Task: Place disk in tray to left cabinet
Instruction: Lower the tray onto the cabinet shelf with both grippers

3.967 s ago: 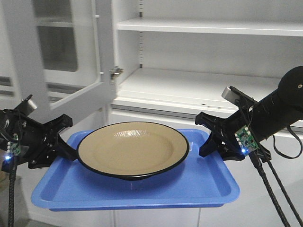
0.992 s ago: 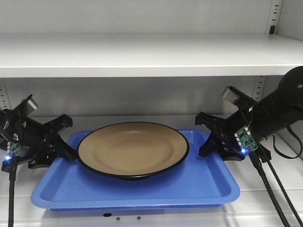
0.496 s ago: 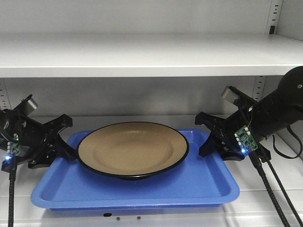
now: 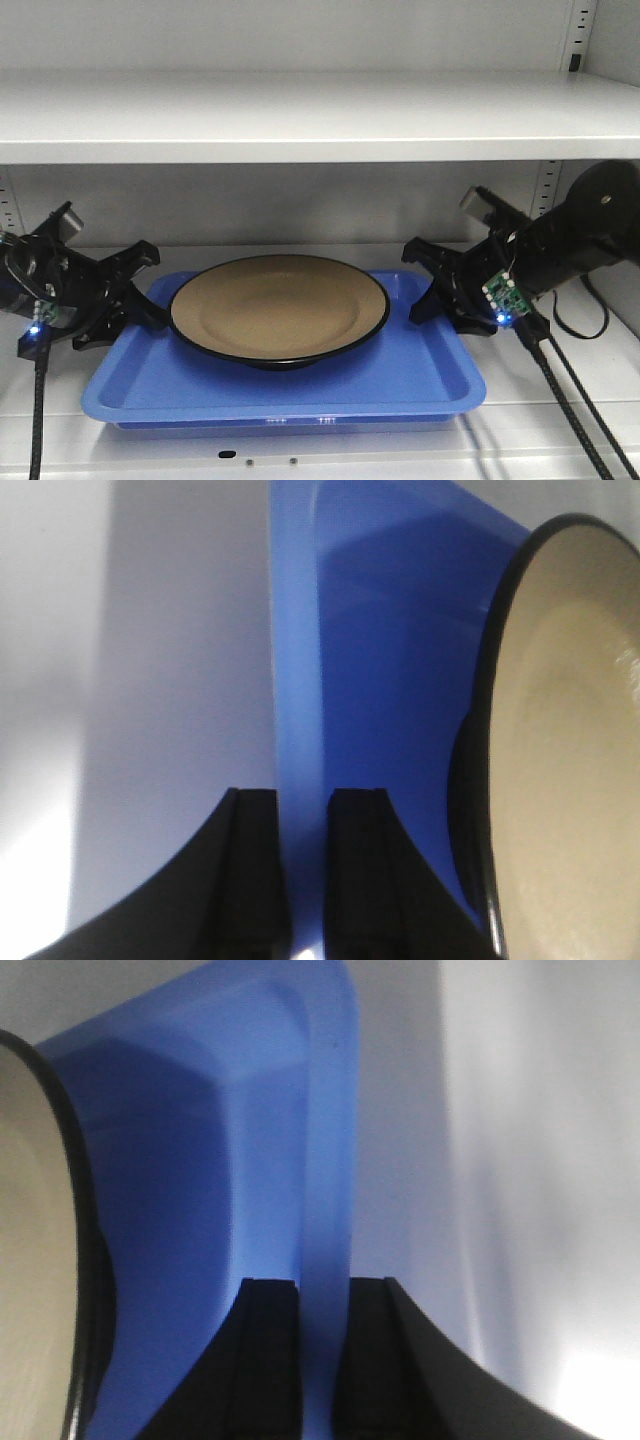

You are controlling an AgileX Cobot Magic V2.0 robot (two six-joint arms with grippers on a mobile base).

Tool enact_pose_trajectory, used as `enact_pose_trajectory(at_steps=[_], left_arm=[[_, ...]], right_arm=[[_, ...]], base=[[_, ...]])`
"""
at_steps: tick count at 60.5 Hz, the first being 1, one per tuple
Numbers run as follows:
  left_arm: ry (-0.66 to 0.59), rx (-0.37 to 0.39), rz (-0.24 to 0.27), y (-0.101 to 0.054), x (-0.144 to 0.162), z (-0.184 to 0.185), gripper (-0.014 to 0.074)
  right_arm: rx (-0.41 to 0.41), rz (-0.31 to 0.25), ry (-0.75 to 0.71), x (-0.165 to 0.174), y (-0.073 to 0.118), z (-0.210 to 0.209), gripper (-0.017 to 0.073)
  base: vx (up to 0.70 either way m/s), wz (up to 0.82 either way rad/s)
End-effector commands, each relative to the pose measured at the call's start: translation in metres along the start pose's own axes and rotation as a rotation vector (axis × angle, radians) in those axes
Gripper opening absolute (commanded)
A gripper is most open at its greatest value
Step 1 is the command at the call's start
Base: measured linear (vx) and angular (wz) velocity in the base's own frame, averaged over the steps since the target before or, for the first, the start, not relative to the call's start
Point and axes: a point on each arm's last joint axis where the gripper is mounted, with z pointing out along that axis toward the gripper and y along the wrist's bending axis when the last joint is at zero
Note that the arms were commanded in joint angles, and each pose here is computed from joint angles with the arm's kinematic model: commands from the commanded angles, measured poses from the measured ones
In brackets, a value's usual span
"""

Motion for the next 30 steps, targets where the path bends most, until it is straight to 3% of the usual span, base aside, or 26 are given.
enact_pose_trajectory(at_steps=[1, 18, 25, 30], left_arm=[[-0.068, 0.168, -0.043, -0.034, -0.001, -0.015, 0.001], [-0.048, 0.151, -0.062, -0.026, -0.004, -0.002, 0.0063], [-0.046, 0.121, -0.049, -0.022, -0.005, 0.003, 0.0111], [-0.045, 0.1, -0.014, -0.019, -0.005, 0.005, 0.0155]], right_arm=[[-0.163, 0.027, -0.083, -0.004, 0.032, -0.017, 0.0], [-0.142, 0.018, -0.054, -0.005, 0.024, 0.002, 0.006], [-0.142, 0.011, -0.069, -0.007, 0.024, 0.004, 0.0113], [-0.142, -0.026, -0.08, -0.008, 0.024, 0.004, 0.0163]], base=[[0.0, 0.0], [0.0, 0.0], [0.0, 0.0], [0.0, 0.0]])
